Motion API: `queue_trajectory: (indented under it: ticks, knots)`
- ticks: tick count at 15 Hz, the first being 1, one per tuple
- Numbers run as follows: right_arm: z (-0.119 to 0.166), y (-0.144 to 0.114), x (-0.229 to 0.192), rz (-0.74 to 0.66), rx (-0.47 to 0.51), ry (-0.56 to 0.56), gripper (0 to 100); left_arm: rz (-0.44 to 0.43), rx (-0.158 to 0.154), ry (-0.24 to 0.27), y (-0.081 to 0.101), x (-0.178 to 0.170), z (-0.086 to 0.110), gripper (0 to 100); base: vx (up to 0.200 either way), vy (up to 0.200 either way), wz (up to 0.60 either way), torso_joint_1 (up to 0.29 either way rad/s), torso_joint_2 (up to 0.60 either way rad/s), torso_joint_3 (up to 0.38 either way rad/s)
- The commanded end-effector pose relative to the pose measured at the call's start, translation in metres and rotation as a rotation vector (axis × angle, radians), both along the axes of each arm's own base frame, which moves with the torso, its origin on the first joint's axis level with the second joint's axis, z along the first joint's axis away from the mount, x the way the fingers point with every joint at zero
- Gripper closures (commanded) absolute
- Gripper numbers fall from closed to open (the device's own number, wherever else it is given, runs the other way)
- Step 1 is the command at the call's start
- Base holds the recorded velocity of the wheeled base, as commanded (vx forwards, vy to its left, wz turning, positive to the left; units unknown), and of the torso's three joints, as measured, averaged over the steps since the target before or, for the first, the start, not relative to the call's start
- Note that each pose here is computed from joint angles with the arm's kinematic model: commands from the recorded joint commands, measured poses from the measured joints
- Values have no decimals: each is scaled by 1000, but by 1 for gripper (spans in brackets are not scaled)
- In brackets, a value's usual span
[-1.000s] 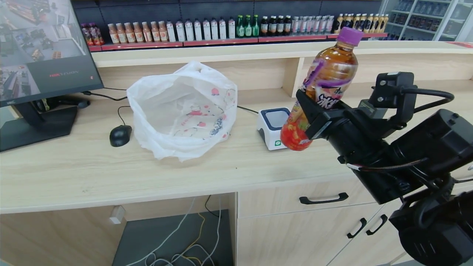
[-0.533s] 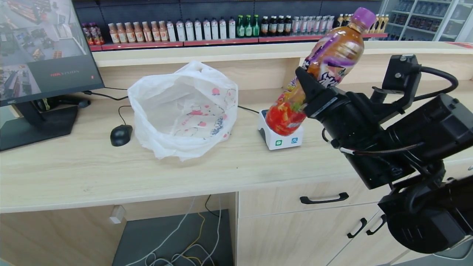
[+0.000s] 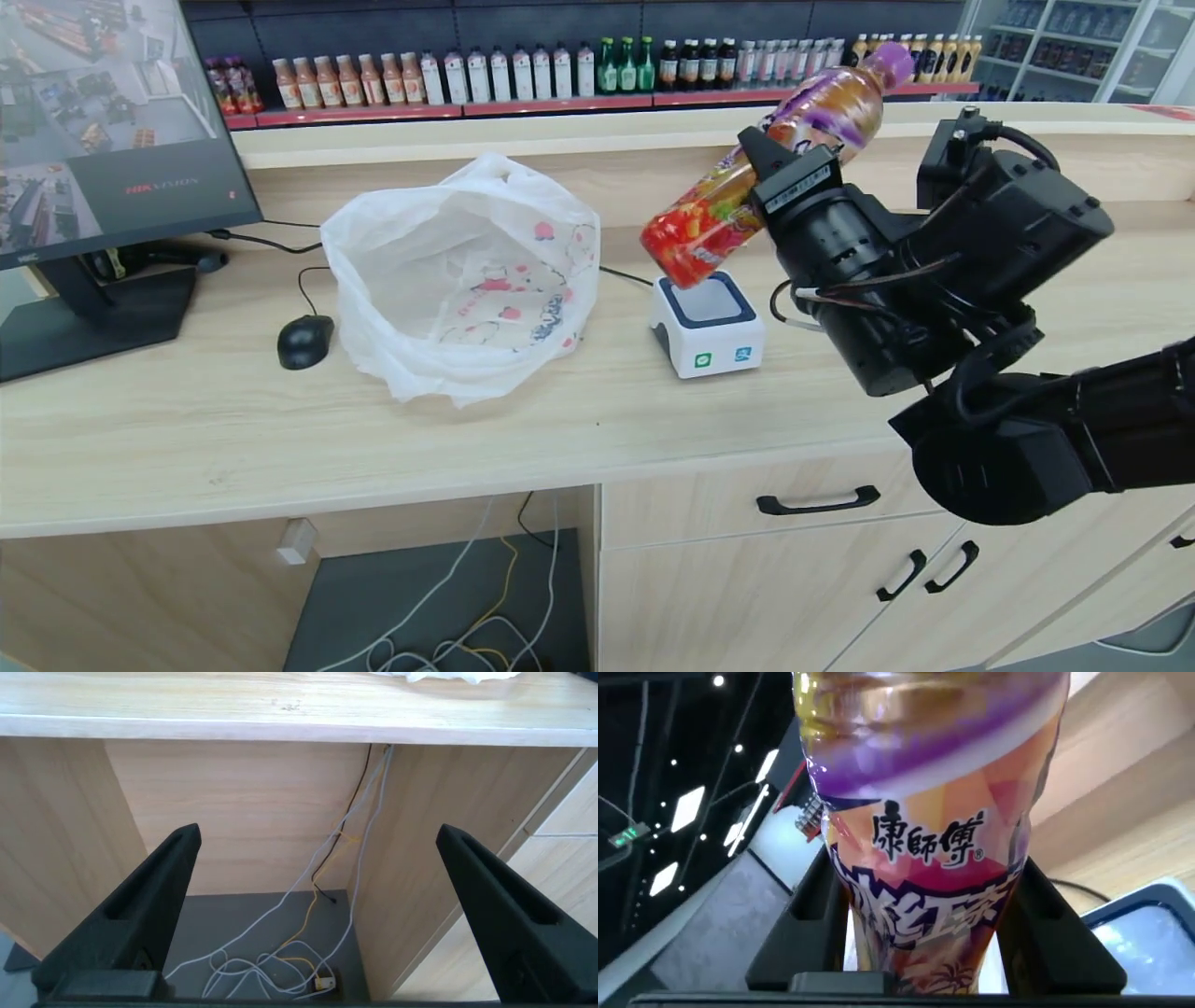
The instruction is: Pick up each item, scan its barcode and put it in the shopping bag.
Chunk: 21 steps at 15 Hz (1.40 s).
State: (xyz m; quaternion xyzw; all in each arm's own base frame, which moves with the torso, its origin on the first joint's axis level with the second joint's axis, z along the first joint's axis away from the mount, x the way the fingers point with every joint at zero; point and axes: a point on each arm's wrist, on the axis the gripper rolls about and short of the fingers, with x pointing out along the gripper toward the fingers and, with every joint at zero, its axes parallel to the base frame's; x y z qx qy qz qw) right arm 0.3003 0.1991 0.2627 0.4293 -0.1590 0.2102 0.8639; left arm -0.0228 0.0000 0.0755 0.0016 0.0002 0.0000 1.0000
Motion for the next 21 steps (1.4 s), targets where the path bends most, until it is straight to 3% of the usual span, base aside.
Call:
queue_trajectory:
  ticks: [1, 4, 10, 21]
  knots:
    - [2, 2, 6, -6, 51, 29, 100, 0, 0, 0, 0, 0, 0, 0, 0, 0, 0, 0, 0, 0]
    - [-4, 3, 13, -14, 133, 109, 100, 0, 1, 0, 0, 0, 0, 0, 0, 0, 0, 0, 0, 0]
    - [-36, -1, 44, -57, 176, 199, 100, 0, 0, 0, 0, 0, 0, 0, 0, 0, 0, 0, 0, 0]
    - [-54, 3, 61, -52, 213, 233, 100, 0, 0, 0, 0, 0, 0, 0, 0, 0, 0, 0, 0, 0]
